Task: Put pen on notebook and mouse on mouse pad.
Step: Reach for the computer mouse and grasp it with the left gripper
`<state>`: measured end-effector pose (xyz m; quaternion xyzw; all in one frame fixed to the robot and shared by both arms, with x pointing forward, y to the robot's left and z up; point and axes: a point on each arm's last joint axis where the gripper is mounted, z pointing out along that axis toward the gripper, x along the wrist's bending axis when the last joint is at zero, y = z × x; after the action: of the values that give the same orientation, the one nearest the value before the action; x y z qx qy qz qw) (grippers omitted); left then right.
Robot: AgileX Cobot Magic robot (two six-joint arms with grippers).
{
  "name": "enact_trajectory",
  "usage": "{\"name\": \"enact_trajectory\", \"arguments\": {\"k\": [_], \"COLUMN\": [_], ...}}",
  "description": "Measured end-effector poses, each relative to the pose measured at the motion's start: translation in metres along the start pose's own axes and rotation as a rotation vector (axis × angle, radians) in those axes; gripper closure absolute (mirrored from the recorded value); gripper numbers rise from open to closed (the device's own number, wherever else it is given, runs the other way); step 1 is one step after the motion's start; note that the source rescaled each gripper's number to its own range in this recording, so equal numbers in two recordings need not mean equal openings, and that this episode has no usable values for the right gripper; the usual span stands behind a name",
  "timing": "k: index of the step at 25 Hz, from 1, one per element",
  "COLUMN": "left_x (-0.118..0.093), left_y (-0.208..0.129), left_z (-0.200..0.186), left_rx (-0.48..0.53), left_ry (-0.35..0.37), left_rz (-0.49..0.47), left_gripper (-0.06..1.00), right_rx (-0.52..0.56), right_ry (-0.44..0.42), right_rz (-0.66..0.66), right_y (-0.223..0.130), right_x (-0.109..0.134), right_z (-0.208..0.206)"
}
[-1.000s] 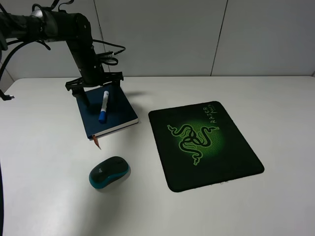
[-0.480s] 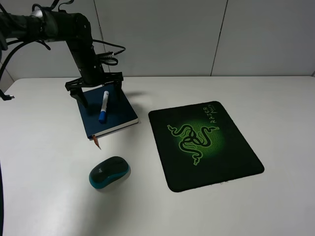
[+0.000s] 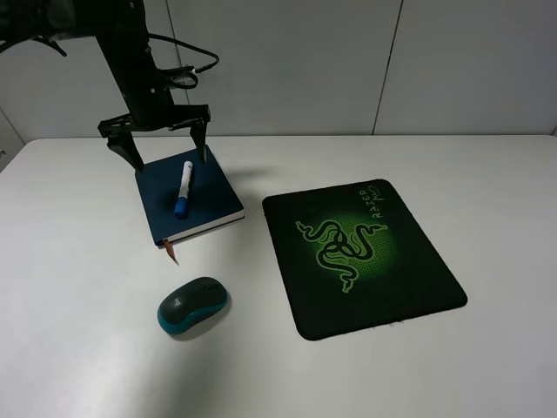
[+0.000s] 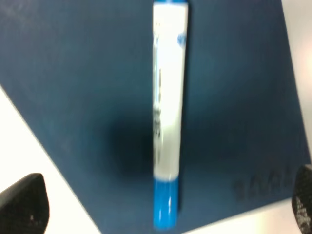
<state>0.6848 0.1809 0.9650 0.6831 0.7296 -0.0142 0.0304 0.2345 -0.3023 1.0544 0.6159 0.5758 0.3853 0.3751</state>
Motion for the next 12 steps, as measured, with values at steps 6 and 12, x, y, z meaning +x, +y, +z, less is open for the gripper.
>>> {"name": "enact_trajectory", "arguments": {"k": [6,12], "left_x": [0.0,0.0], "left_y": [-0.005,-0.013], "left_z": [-0.032,-0.067], "left_rx": [-0.067,-0.141], "left_ry": [-0.019,-0.038], "left_rz": [0.09,0.127], "left_gripper": [-0.05,-0.05], "right_rx": [0.0,0.0], "right_ry": [0.0,0.0], "right_rz": [0.0,0.0], "right_y": [0.0,0.0], "right_x": [0.0,0.0], "right_z": [0.0,0.0]}}
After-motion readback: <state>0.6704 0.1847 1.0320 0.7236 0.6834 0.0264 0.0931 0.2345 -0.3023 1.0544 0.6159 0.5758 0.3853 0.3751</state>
